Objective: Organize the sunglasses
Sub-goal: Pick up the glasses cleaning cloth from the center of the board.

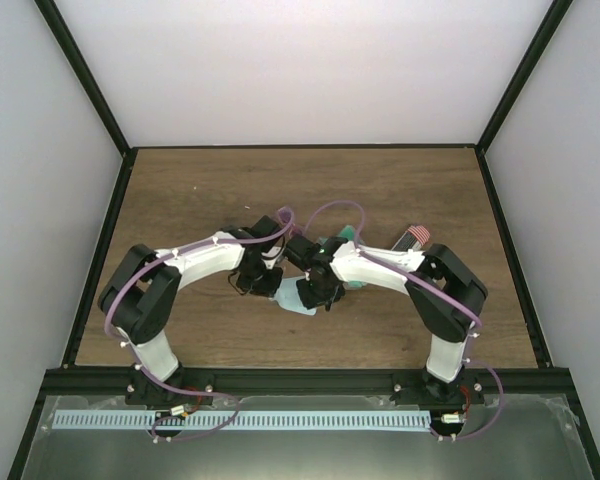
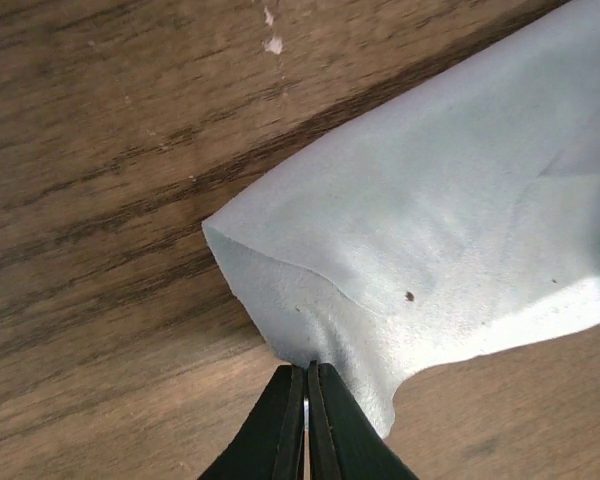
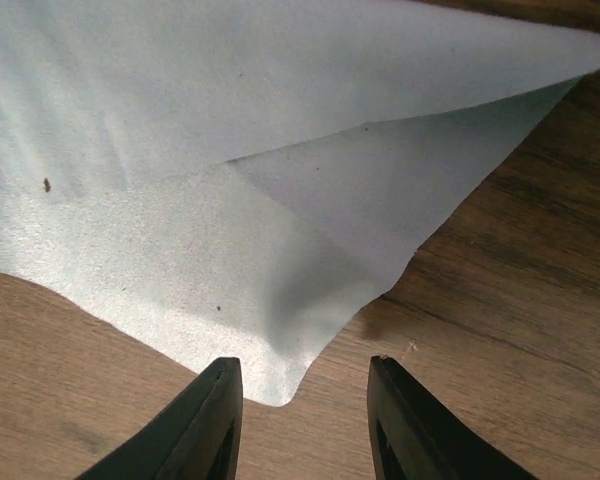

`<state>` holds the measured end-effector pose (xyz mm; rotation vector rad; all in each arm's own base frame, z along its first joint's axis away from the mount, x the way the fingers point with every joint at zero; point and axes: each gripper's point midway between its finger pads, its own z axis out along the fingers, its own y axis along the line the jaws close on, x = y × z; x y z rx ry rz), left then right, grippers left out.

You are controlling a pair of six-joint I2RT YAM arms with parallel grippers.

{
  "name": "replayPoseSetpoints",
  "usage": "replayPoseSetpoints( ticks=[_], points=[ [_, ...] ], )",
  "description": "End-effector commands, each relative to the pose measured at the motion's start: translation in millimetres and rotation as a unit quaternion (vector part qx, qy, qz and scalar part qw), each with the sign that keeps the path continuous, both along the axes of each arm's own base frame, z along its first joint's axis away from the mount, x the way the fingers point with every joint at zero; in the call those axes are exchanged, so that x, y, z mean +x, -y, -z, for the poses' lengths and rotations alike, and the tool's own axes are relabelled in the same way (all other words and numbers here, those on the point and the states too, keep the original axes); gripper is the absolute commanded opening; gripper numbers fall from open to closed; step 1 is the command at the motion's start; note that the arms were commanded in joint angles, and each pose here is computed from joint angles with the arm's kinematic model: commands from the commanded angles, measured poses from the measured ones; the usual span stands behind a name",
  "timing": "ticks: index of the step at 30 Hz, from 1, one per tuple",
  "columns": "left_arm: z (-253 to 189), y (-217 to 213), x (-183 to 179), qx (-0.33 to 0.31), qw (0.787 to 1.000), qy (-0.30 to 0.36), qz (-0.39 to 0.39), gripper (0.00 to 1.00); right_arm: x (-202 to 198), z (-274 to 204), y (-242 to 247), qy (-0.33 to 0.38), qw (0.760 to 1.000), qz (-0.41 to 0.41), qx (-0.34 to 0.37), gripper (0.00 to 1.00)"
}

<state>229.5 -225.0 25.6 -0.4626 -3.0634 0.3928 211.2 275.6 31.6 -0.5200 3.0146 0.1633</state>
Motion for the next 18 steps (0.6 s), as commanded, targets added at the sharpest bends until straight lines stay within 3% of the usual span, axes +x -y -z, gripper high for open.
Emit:
replayPoseSetpoints(
  ticks=[1,18],
  points=[
    [-22,5,3,-0.017,1.000,0.018,0.009,0.04,6,-21,-8,0.012,0.999,0.018,0.029,0.36],
    [-9,-2,-7,-0.004,1.000,0.003,0.030,0.04,-22,17,-12,-0.038,0.999,0.020,0.009,0.31]
  ],
)
